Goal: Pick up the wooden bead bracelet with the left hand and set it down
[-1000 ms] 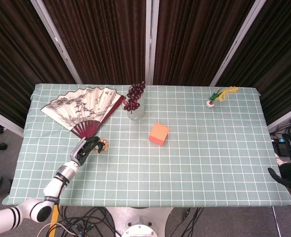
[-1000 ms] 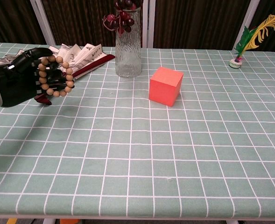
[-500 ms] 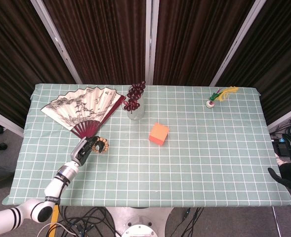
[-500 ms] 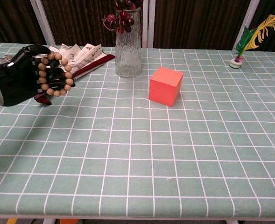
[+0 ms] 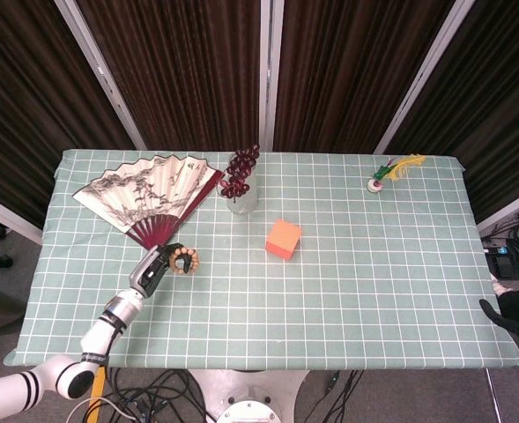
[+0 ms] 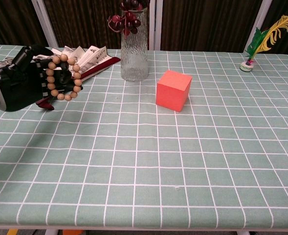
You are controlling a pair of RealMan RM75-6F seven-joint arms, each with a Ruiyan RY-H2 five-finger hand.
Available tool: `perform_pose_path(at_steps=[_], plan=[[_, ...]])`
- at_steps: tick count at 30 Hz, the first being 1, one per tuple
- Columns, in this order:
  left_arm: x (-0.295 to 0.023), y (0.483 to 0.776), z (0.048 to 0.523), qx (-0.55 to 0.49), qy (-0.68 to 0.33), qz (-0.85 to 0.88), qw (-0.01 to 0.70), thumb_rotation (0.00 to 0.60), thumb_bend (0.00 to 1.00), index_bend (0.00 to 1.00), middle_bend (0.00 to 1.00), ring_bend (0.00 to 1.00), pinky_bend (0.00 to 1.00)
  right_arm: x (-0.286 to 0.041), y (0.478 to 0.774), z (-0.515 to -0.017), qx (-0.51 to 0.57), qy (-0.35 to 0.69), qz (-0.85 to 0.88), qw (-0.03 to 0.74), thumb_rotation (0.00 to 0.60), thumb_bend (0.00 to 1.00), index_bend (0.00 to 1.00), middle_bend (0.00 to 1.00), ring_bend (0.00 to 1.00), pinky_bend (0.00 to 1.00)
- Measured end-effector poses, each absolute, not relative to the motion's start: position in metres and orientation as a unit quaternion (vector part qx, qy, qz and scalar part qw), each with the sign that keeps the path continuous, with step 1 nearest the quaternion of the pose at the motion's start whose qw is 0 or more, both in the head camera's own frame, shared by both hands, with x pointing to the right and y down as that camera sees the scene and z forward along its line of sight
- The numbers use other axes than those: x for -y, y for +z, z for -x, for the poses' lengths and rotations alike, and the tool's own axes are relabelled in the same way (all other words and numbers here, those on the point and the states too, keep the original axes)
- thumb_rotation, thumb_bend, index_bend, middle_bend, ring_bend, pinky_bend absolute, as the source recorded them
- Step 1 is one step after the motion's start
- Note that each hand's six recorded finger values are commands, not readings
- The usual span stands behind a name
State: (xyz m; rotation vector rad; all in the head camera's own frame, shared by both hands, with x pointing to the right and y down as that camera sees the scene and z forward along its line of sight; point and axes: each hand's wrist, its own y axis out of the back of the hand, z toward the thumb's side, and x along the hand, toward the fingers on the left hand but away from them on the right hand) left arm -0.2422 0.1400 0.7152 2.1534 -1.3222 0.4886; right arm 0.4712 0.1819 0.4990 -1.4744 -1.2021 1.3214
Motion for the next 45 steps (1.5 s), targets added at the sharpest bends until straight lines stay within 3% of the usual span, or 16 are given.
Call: perform_pose_path(at_steps=[7,11,13,15,20,23,28,30,32,34,37,40,42,45], plan=[[-0.1393,0.7152,0.2419,0.492,0.182,-0.805,0.277,0.207,0.72,0.56,0.64,0.40,0.16,-0.1816,0.4990,-0.4716,0.476,0.522,0.583,0.400,0.600,0.08,0.00,0.10,0.00,0.00],[-0.1389,0.7147,0.2415,0.492,0.178,-0.805,0.278,0.228,0.74,0.49,0.62,0.40,0.16,-0.1813,0.4999,-0.4718,0.477,0.522,0.584,0.398,0.600,0.07,0.00,0.10,0.00,0.00],[-0.1383,0.7138,0.2414,0.493,0.172,-0.805,0.281,0.177,0.66,0.47,0.60,0.40,0.16,-0.1813,0.5005,-0.4718,0.476,0.523,0.585,0.398,0.600,0.07,0.00,0.10,0.00,0.00],[-0.1380,0.7134,0.2415,0.494,0.167,-0.805,0.283,0.139,0.51,0.47,0.60,0.40,0.16,-0.1814,0.5009,-0.4716,0.476,0.524,0.585,0.397,0.600,0.07,0.00,0.10,0.00,0.00],[-0.1392,0.7147,0.2404,0.489,0.168,-0.809,0.281,0.158,0.44,0.48,0.60,0.40,0.16,-0.1817,0.5010,-0.4722,0.476,0.525,0.584,0.397,0.600,0.07,0.00,0.10,0.00,0.00],[-0.1392,0.7151,0.2397,0.487,0.170,-0.810,0.279,0.231,0.43,0.48,0.60,0.40,0.16,-0.1820,0.5009,-0.4726,0.477,0.525,0.583,0.397,0.600,0.07,0.00,0.10,0.00,0.00],[-0.1386,0.7156,0.2395,0.487,0.175,-0.811,0.274,0.527,0.39,0.50,0.62,0.40,0.16,-0.1823,0.5010,-0.4734,0.477,0.525,0.583,0.396,0.600,0.07,0.00,0.10,0.00,0.00],[-0.1383,0.7160,0.2400,0.489,0.175,-0.809,0.275,0.588,0.37,0.52,0.64,0.40,0.16,-0.1824,0.5014,-0.4737,0.477,0.526,0.583,0.395,0.600,0.07,0.00,0.10,0.00,0.00],[-0.1378,0.7167,0.2409,0.493,0.176,-0.806,0.276,0.600,0.36,0.54,0.66,0.40,0.16,-0.1826,0.5015,-0.4739,0.477,0.526,0.583,0.395,0.600,0.07,0.00,0.10,0.00,0.00],[-0.1374,0.7170,0.2416,0.497,0.177,-0.803,0.277,0.564,0.34,0.55,0.67,0.40,0.16,-0.1827,0.5014,-0.4743,0.478,0.526,0.582,0.395,0.600,0.07,0.00,0.10,0.00,0.00],[-0.1378,0.7168,0.2417,0.500,0.177,-0.801,0.278,0.413,0.32,0.57,0.68,0.40,0.16,-0.1829,0.5017,-0.4750,0.478,0.527,0.582,0.394,0.600,0.07,0.00,0.10,0.00,0.00],[-0.1378,0.7165,0.2418,0.501,0.176,-0.801,0.275,0.223,0.32,0.59,0.69,0.40,0.16,-0.1828,0.5019,-0.4752,0.478,0.527,0.582,0.394,0.600,0.07,0.00,0.10,0.00,0.00],[-0.1376,0.7166,0.2419,0.502,0.175,-0.801,0.277,0.180,0.33,0.59,0.69,0.40,0.16,-0.1829,0.5020,-0.4754,0.478,0.527,0.581,0.394,0.600,0.07,0.00,0.10,0.00,0.00],[-0.1374,0.7171,0.2421,0.503,0.176,-0.800,0.277,0.180,0.35,0.61,0.70,0.40,0.16,-0.1831,0.5018,-0.4757,0.479,0.528,0.581,0.394,0.600,0.07,0.00,0.11,0.00,0.00]])
